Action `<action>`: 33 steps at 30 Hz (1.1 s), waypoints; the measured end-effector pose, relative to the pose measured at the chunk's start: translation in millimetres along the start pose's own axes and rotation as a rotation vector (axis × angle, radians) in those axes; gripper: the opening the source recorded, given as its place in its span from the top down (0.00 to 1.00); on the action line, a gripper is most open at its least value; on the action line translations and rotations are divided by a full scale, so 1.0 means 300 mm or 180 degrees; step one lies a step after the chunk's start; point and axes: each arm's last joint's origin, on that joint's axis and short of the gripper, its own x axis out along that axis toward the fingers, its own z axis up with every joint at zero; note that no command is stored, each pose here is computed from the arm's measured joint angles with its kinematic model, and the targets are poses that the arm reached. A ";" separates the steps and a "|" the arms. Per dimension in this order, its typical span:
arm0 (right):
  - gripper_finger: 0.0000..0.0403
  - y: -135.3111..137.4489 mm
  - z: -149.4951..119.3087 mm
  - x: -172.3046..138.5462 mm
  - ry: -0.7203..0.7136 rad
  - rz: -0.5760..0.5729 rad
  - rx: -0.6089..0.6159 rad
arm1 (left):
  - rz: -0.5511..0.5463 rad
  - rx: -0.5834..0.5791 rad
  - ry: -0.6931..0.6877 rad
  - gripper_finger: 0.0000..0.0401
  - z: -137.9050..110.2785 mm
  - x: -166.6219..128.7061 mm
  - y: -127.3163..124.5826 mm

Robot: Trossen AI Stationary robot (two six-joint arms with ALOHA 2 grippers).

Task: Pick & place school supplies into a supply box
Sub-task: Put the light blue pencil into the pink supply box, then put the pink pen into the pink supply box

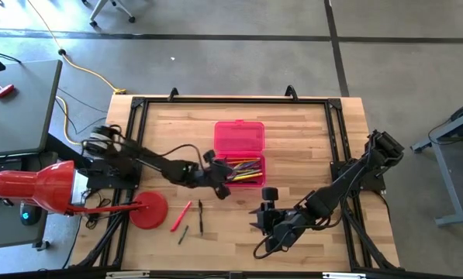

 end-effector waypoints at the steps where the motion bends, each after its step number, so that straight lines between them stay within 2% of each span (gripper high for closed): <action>1: 0.69 0.001 0.000 0.000 0.0004 0.0017 0.0002 | 0.0026 0.0003 0.0056 0.92 -0.010 0.022 0.009; 8: 0.69 0.008 -0.001 0.000 0.0081 0.0262 0.0004 | -0.0147 -0.0175 0.0011 0.91 0.011 0.163 0.042; 15: 0.69 0.017 0.002 0.000 0.0151 0.0593 0.0034 | -0.0378 -0.0173 0.0015 0.83 0.058 0.237 0.058; 19: 0.69 0.023 0.007 -0.002 0.0144 0.0734 0.0059 | -0.0378 -0.0203 -0.0021 0.79 0.081 0.245 0.068; 29: 0.69 0.026 0.016 -0.002 0.0059 0.0765 0.0099 | -0.0382 -0.0126 0.0034 0.74 0.080 0.248 0.072; 33: 0.69 0.026 0.018 -0.002 0.0039 0.0764 0.0108 | -0.0470 -0.0164 -0.0014 0.74 0.106 0.223 0.076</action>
